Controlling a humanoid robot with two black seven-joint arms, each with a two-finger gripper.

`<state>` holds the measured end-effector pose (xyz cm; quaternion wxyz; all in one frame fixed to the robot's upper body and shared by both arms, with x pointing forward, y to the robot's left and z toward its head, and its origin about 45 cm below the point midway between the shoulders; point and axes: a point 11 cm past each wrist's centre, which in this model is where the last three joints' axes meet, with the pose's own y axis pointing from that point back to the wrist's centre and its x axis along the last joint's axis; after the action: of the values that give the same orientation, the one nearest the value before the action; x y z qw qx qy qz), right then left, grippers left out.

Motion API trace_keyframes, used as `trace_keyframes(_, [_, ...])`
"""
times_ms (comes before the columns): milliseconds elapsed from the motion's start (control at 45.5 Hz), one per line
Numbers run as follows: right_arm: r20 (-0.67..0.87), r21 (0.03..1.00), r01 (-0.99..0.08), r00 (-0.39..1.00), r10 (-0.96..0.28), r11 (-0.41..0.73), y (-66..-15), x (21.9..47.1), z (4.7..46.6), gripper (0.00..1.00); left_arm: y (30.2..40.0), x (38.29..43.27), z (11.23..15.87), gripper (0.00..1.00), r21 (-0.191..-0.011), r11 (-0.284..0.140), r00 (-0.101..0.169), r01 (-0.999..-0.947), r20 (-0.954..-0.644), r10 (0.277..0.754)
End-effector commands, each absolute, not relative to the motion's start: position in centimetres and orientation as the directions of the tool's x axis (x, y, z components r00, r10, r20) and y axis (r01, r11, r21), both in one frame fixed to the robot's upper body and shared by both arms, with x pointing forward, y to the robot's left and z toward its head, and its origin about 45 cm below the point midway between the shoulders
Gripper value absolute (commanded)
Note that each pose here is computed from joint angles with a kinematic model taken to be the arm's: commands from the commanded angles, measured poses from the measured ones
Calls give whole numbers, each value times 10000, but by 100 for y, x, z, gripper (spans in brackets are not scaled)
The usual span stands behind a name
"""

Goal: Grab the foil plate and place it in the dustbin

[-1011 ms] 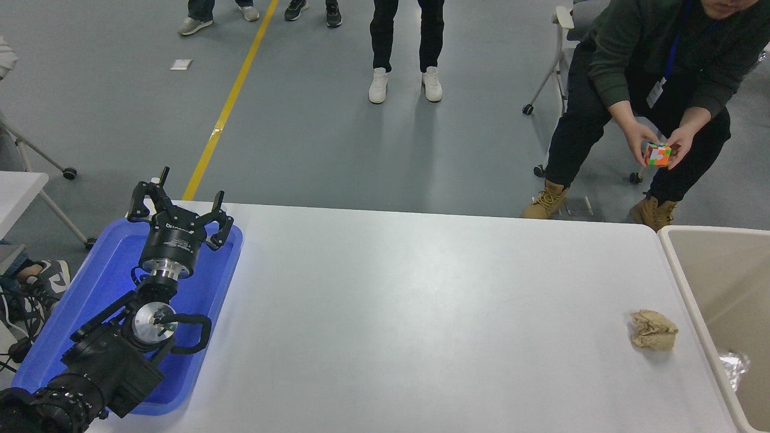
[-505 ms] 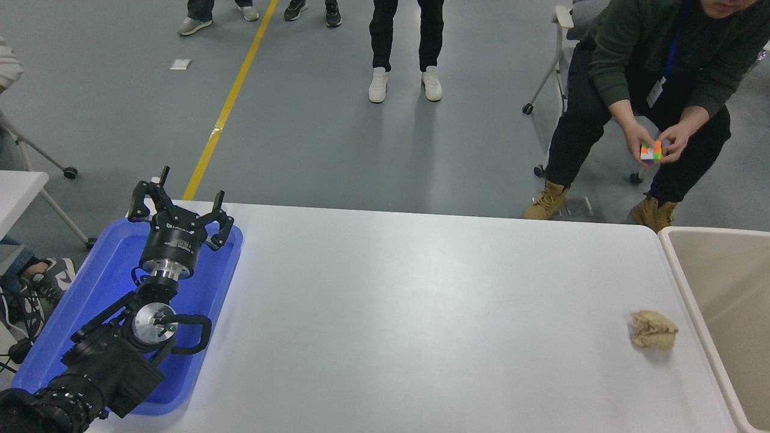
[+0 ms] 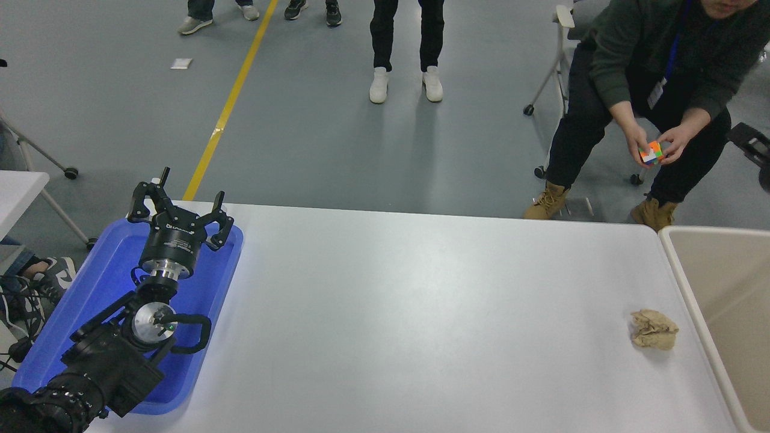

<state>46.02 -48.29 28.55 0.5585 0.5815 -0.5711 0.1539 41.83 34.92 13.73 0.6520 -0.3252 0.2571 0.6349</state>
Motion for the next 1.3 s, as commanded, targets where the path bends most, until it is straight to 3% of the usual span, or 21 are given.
trace_keyframes(0, [7872, 5626, -8169, 4823, -3844, 1271, -4220, 4688, 3013, 100, 3492, 4185, 1375, 100, -978, -178, 616, -9950, -7479, 6610])
trace_keyframes(374, [5935, 8006, -5990, 7893, -1573, 146, -3502, 4457, 3343, 100, 3493, 4180, 1368, 100, -963, -182, 603, -9952, -7480, 6610])
trace_keyframes(615, [3871, 9220, -3870, 9214, -331, 102, -3141, 4067, 3396, 100, 3493, 4180, 1368, 100, -963, -183, 603, -9952, -7480, 6610])
trace_keyframes(879, [2139, 9769, -2138, 9767, 179, -49, -2931, 3815, 3457, 100, 3493, 4180, 1368, 100, -963, -183, 603, -9952, -7480, 6610])
trace_keyframes(1275, [1397, 9902, -1397, 9899, 260, -10, -2908, 3736, 3468, 100, 3495, 4180, 1368, 100, -964, -193, 597, -9952, -7488, 6601])
